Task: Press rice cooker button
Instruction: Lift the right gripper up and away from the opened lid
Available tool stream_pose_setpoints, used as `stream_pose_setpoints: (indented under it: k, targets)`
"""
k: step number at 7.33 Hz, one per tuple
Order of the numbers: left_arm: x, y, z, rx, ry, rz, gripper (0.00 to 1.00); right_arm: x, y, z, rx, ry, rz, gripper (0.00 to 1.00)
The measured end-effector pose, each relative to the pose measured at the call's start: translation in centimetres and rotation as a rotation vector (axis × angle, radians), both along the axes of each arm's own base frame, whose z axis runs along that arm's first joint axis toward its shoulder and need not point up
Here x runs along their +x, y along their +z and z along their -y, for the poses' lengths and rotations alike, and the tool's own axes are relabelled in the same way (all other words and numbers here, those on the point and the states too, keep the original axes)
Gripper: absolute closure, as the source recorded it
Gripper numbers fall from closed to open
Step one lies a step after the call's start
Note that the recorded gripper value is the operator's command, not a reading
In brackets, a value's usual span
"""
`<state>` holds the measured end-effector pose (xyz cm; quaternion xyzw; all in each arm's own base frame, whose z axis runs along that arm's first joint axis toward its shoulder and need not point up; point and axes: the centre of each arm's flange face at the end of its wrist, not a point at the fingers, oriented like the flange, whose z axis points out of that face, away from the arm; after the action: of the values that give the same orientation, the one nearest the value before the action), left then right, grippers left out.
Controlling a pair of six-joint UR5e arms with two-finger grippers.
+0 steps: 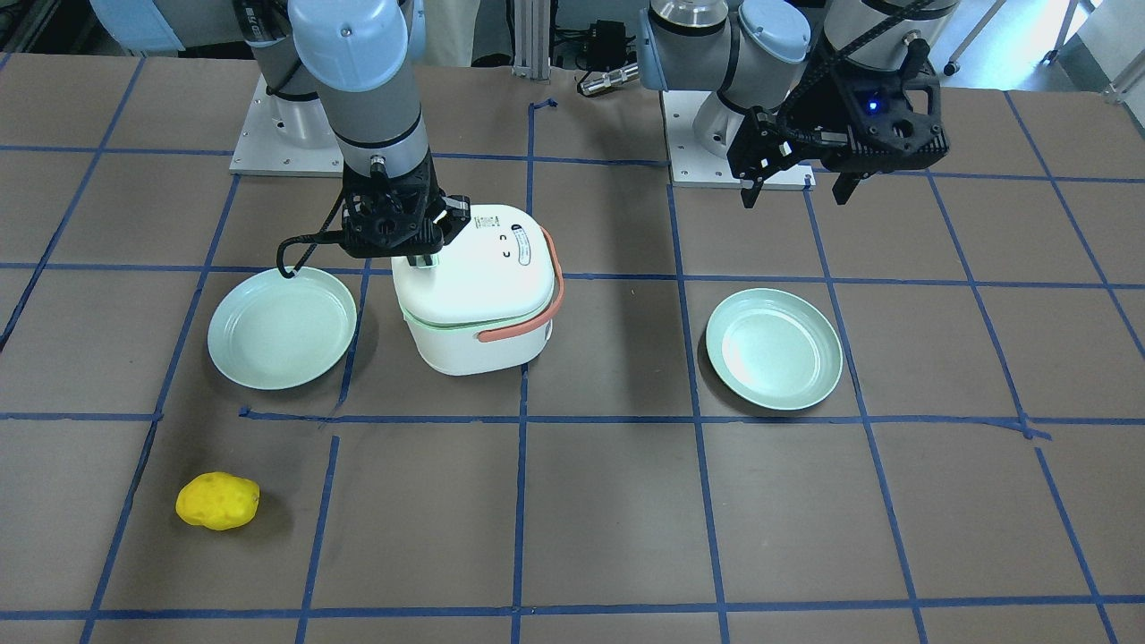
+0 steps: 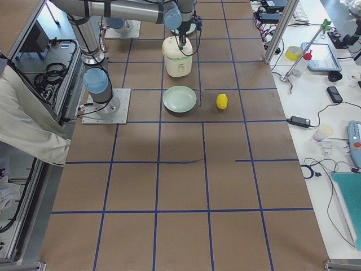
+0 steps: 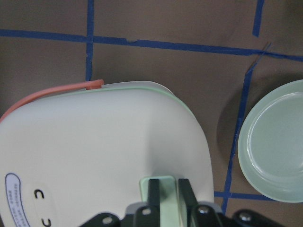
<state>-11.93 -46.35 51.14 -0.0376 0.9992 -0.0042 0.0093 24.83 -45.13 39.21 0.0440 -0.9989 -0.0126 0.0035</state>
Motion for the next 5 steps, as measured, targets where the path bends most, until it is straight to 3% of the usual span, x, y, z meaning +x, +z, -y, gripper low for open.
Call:
stream_pose_setpoints:
  k: [2, 3, 5]
  targets:
    - [0.0, 0.0, 0.0, 0.000, -0.001, 0.000, 0.00, -1.9, 5.2, 2.3, -0.094, -0.035, -0.058, 0.00]
    - [0.0, 0.0, 0.0, 0.000, 0.000, 0.000, 0.00, -4.1, 7.6, 3.6, -0.104, -0.077, -0.070, 0.00]
    - [0.0, 0.0, 0.0, 0.000, 0.000, 0.000, 0.00, -9.3, 12.1, 5.9, -0.126, -0.184, -0.036, 0.00]
